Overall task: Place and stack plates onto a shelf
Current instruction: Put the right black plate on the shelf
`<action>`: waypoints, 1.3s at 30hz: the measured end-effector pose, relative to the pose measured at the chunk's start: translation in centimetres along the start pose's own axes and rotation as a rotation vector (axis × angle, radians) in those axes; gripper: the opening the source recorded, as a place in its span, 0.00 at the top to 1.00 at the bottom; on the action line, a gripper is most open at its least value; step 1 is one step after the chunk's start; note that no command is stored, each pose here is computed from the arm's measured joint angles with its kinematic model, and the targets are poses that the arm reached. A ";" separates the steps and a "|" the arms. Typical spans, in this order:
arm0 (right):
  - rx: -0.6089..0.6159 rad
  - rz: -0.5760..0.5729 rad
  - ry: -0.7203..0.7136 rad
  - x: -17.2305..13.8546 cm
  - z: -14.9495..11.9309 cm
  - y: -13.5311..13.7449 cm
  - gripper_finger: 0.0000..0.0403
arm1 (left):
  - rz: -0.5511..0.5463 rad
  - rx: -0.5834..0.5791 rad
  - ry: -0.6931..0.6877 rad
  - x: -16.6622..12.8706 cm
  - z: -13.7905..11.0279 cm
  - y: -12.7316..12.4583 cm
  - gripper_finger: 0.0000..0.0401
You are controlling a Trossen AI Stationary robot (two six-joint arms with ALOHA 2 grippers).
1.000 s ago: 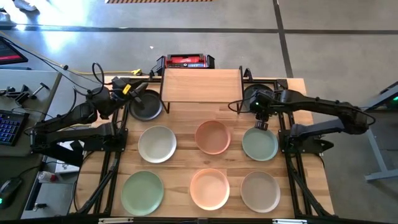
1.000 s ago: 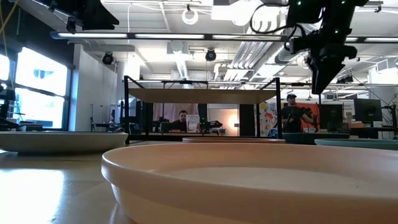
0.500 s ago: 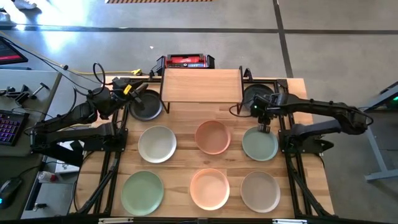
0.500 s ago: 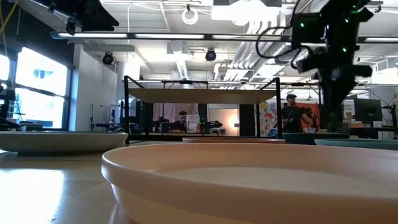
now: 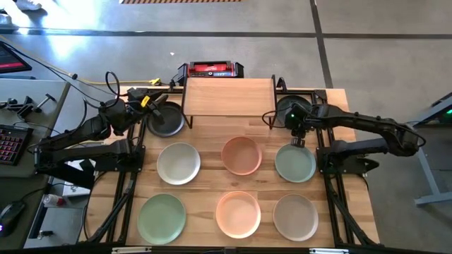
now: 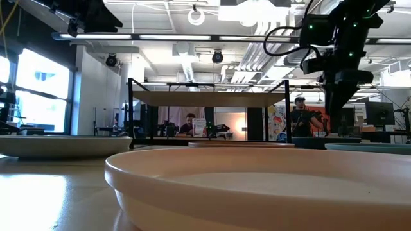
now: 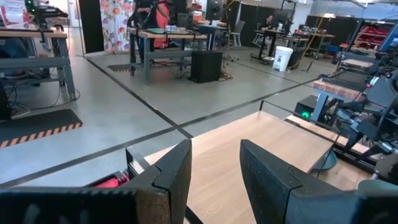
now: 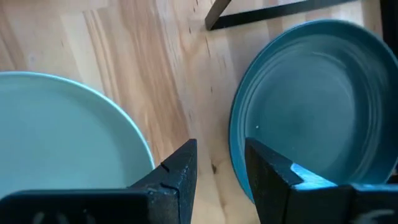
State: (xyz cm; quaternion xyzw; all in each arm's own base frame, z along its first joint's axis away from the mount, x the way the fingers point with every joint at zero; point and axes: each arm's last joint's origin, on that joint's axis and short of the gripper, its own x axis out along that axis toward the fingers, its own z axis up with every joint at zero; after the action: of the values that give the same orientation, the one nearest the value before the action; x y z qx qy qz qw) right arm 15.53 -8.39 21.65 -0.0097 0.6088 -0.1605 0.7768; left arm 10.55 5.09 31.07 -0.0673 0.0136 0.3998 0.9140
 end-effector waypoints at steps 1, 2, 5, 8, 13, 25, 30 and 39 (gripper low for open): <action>-0.016 -0.003 -0.006 0.0 0.0 -0.1 0.72 | 0.000 0.000 0.000 0.0 0.0 0.0 0.68; -0.034 -0.006 -0.016 0.0 0.2 -0.2 0.72 | 0.000 0.000 0.000 0.0 0.0 0.0 0.68; -0.069 -0.008 -0.030 0.1 0.2 -0.5 0.72 | 0.000 0.000 0.000 0.0 0.0 0.0 0.68; -0.075 0.046 -0.031 0.5 0.3 -0.8 0.72 | 0.000 0.000 0.000 0.0 0.0 0.0 0.68; -0.056 0.077 0.034 1.9 0.4 -1.5 0.72 | 0.001 0.003 0.004 0.0 0.0 0.0 0.68; -0.055 0.112 0.158 5.3 1.1 -1.8 0.72 | 0.010 0.019 0.056 0.0 -0.6 0.1 0.68; -0.058 0.078 0.184 6.3 1.4 -1.9 0.72 | 0.010 0.004 0.057 0.0 -0.6 0.1 0.68; -0.061 0.026 0.207 7.3 1.8 -2.1 0.72 | 0.010 0.003 0.057 0.0 -0.6 0.1 0.68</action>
State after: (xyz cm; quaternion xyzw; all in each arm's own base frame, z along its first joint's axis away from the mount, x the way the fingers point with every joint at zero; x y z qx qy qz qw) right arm 18.28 -12.66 15.70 -0.0090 0.6904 -0.1320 0.7113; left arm 10.52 5.08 30.47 -0.0771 0.0404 0.4025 0.9113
